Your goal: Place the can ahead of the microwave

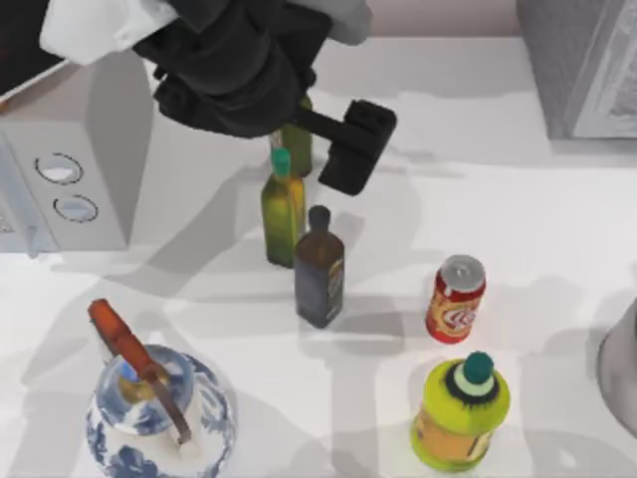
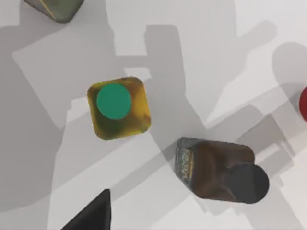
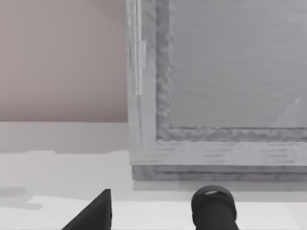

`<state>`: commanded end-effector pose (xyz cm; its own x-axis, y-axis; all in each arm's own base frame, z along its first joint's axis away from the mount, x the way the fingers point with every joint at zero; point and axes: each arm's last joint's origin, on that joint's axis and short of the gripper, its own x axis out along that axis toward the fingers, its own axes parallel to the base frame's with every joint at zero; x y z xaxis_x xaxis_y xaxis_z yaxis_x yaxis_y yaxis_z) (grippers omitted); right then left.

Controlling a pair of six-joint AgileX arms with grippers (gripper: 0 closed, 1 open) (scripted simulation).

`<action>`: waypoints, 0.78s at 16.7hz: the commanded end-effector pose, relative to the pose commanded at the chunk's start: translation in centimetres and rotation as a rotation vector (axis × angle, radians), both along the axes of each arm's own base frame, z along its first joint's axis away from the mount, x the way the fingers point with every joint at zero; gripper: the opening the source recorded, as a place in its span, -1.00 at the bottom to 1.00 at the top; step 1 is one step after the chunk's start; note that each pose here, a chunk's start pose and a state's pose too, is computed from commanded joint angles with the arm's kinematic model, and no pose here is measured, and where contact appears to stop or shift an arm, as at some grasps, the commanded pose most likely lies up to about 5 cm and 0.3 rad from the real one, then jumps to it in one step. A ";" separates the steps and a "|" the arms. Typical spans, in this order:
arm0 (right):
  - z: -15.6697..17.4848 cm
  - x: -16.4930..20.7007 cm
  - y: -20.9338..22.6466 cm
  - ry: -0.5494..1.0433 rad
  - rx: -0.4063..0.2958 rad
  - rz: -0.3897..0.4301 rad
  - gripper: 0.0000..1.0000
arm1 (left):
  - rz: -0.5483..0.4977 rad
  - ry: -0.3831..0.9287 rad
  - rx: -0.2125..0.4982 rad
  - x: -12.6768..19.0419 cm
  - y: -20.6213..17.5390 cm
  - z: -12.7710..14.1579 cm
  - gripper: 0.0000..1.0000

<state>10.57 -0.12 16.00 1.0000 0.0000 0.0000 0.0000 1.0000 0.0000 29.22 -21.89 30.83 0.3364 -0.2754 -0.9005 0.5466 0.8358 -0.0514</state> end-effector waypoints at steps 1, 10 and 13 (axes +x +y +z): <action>0.0 0.0 0.0 0.000 0.000 0.000 1.00 | -0.033 0.047 0.035 0.9 -2.4 -0.9 1.00; 0.0 0.0 0.0 0.000 0.000 0.000 1.00 | -0.223 0.232 0.252 0.8 -15.9 -8.7 1.00; 0.0 0.0 0.0 0.000 0.000 0.000 1.00 | -0.233 0.233 0.261 0.6 -16.5 -9.0 1.00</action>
